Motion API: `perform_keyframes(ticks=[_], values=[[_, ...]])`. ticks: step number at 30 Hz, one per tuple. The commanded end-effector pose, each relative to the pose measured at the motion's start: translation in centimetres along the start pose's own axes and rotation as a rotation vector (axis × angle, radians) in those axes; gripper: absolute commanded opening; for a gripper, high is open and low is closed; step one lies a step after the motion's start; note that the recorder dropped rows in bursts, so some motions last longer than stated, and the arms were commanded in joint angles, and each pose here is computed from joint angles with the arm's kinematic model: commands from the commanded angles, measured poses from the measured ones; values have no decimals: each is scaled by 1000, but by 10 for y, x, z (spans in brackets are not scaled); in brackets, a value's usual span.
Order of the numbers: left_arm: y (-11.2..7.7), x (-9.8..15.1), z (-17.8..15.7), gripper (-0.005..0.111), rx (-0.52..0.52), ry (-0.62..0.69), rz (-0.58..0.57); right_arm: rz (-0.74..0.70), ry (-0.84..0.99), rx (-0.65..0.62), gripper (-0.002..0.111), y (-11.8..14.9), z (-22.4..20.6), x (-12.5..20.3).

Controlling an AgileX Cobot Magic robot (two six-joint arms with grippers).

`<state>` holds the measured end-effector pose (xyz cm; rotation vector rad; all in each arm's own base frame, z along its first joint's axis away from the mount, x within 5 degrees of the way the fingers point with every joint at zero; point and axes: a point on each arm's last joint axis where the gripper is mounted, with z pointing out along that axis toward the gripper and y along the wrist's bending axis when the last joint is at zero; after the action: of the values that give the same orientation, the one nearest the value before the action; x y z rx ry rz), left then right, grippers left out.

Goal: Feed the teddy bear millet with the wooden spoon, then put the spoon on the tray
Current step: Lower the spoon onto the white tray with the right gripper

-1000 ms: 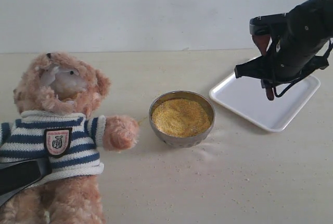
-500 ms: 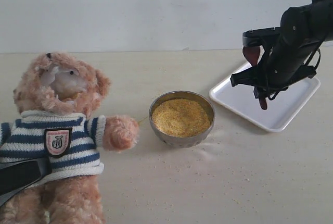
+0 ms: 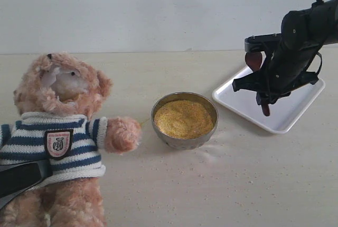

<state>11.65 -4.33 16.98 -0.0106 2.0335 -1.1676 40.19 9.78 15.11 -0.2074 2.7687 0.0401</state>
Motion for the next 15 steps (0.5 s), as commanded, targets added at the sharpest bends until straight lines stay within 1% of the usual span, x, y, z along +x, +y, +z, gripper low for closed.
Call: perform_keyframes(ticks=[1,10,11,12,15], values=[[-2,0,0,5,20,-14,-3,14,-9,-10,18,-2,-1,-2],[-2,0,0,5,20,-14,-3,18,-7,-10,18,-2,-1,-2],[-2,0,0,5,20,-14,-3,18,-7,-10,19,-2,-1,-2],[-2,0,0,5,20,-14,-3,18,-7,-10,24,-2,-1,-2],[-2,0,0,5,20,-14,-3,18,-7,-10,45,-2,-1,-2]])
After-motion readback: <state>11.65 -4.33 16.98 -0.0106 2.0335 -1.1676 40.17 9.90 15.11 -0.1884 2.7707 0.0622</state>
